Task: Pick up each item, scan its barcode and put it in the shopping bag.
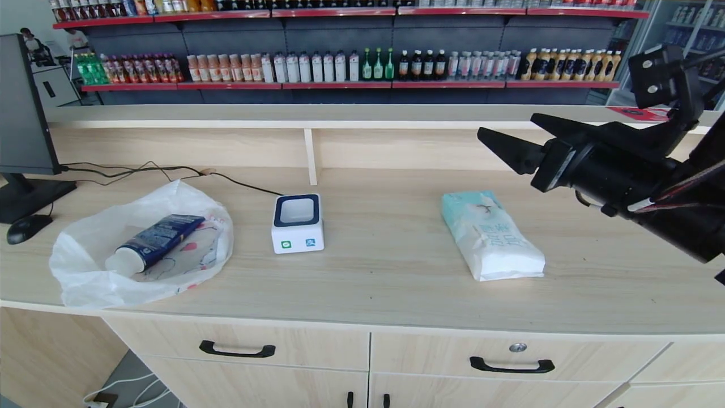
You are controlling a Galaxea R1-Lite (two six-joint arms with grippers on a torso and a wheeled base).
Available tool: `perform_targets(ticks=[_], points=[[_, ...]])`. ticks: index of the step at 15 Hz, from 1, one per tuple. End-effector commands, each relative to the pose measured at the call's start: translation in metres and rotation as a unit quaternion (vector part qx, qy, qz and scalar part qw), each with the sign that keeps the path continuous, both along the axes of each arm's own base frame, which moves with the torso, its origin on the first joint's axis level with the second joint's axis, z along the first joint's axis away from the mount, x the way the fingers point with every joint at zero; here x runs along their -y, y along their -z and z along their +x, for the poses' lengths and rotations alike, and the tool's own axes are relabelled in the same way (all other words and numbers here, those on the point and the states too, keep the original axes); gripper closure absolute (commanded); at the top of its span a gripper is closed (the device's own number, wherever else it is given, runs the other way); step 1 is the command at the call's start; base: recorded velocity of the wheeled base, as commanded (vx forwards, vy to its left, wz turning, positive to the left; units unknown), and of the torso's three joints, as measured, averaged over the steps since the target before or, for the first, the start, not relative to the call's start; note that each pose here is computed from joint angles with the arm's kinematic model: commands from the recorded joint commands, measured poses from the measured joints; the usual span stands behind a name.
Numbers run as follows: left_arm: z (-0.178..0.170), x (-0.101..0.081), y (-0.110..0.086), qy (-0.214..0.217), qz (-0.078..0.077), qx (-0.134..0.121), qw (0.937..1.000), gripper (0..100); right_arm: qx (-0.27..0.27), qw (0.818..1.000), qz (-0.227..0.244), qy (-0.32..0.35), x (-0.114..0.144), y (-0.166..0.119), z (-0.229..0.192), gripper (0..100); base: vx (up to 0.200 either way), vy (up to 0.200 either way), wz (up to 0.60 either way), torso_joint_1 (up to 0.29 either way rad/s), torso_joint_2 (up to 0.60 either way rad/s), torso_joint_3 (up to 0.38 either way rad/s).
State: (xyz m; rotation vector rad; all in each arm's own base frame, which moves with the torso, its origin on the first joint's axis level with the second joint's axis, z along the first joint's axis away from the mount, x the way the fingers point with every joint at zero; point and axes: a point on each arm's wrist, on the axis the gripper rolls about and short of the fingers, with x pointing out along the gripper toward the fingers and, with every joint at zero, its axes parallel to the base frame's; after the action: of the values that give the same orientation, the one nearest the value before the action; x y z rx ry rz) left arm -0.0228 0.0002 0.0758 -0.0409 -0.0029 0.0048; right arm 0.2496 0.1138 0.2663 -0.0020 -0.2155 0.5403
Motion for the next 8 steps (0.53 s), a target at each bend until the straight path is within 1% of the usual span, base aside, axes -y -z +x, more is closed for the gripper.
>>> perform_targets(ticks=[1, 2, 4, 5, 6, 8], points=[[0.0, 0.0, 0.0, -0.001, 0.0, 0.0, 1.0, 0, -0.006, 1.0, 0.008, -0.027, 0.002, -0.006, -0.01, 0, 0.0, 0.0, 0.0, 0.0, 0.0, 0.0], [0.0, 0.0, 0.0, 0.0, 0.0, 0.0, 1.0, 0, -0.025, 0.999, 0.007, -0.032, 0.003, -0.003, -0.012, 0, 0.0, 0.0, 0.0, 0.0, 0.0, 0.0], [0.0, 0.0, 0.0, 0.0, 0.0, 0.0, 1.0, 0, -0.085, 0.995, -0.014, -0.046, 0.002, 0.012, -0.011, 0, 0.0, 0.0, 0.0, 0.0, 0.0, 0.0], [0.0, 0.0, 0.0, -0.001, 0.0, 0.0, 1.0, 0, -0.104, 0.994, -0.012, -0.042, 0.004, 0.015, -0.011, 0, 0.0, 0.0, 0.0, 0.0, 0.0, 0.0], [0.0, 0.0, 0.0, 0.0, 0.0, 0.0, 1.0, 0, -0.145, 0.989, -0.024, -0.012, 0.015, 0.014, -0.003, 0, 0.0, 0.0, 0.0, 0.0, 0.0, 0.0], [0.0, 0.0, 0.0, -0.001, 0.0, 0.0, 1.0, 0, -0.225, 0.973, -0.048, 0.017, 0.027, 0.017, 0.007, 0, 0.0, 0.0, 0.0, 0.0, 0.0, 0.0]])
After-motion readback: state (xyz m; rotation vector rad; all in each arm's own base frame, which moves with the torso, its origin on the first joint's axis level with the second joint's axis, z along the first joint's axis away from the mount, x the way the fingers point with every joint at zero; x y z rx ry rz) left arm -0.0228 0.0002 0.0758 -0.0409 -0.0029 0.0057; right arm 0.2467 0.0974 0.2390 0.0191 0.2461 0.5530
